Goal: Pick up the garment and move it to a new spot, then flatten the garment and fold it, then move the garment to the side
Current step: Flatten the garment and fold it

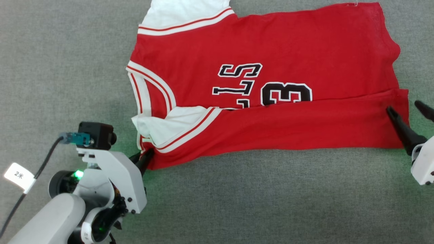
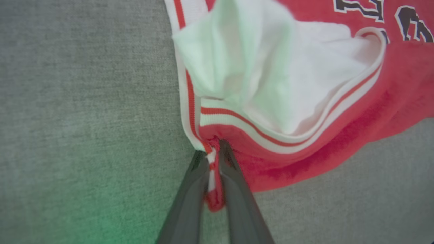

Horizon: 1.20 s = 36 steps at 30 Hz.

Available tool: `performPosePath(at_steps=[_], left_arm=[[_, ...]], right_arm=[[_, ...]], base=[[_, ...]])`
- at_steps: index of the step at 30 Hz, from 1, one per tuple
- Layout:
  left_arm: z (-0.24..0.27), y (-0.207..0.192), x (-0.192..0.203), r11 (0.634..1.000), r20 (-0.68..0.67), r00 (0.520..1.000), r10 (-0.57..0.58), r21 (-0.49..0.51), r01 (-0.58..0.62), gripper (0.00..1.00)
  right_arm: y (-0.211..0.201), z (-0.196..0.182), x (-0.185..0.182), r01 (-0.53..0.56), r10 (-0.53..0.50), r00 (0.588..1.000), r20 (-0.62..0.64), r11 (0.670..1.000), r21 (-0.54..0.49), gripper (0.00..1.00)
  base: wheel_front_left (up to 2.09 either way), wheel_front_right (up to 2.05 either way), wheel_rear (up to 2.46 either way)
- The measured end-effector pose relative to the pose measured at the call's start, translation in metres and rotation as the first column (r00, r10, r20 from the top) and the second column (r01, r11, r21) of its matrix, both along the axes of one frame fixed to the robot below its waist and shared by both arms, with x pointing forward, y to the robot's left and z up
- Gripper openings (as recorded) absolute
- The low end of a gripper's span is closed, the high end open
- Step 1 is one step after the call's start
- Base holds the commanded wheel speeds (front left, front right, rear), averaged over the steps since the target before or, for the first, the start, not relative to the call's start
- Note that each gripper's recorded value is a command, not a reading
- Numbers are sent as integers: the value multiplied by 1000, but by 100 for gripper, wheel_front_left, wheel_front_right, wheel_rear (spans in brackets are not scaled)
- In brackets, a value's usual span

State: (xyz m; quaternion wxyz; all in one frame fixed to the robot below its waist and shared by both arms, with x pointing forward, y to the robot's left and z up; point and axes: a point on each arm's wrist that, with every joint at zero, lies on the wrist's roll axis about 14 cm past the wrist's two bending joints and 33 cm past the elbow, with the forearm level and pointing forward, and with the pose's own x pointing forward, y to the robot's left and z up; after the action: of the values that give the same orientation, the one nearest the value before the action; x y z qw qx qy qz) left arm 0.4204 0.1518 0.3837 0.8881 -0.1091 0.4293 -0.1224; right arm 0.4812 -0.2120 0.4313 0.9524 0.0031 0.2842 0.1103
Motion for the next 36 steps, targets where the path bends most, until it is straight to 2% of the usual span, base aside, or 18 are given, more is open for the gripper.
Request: performPosePath(at_steps=[5,11,13,19,20,21,23,36], left_arm=[[0,0,-1,1000,9,1000,7,2,-7,0],[1,0,-3,1000,13,1000,17,-5,-17,0],[1,-1,-5,1000,14,1000,16,-9,-16,0],[1,0,-7,1000,15,1000,23,-13,-23,0],[1,1,-7,1000,17,1000,24,-12,-24,0],[0,1,-7,1000,16,1000,25,-11,-25,0],[0,2,-7,1000,17,1000,24,-12,-24,0],[7,1,-19,999,28,999,28,-32,-27,0]], right_arm=[[0,-16,-17,-44,38,989,-144,998,-40,100],[-3,-25,-24,-62,44,971,-237,996,-70,100],[-12,-33,-28,-67,28,957,-290,990,-123,100],[-12,-43,-32,-63,19,938,-347,991,-116,100],[-11,-44,-32,-64,20,936,-351,991,-116,87],[-11,-44,-32,-66,21,936,-352,991,-117,47],[-11,-45,-32,-66,21,934,-356,991,-115,0],[-8,-41,-52,-65,27,924,-381,994,-88,0]], base=[[0,0,0],[0,0,0],[0,0,0],[0,0,0],[0,0,0],[0,0,0],[0,0,0],[0,0,0]])
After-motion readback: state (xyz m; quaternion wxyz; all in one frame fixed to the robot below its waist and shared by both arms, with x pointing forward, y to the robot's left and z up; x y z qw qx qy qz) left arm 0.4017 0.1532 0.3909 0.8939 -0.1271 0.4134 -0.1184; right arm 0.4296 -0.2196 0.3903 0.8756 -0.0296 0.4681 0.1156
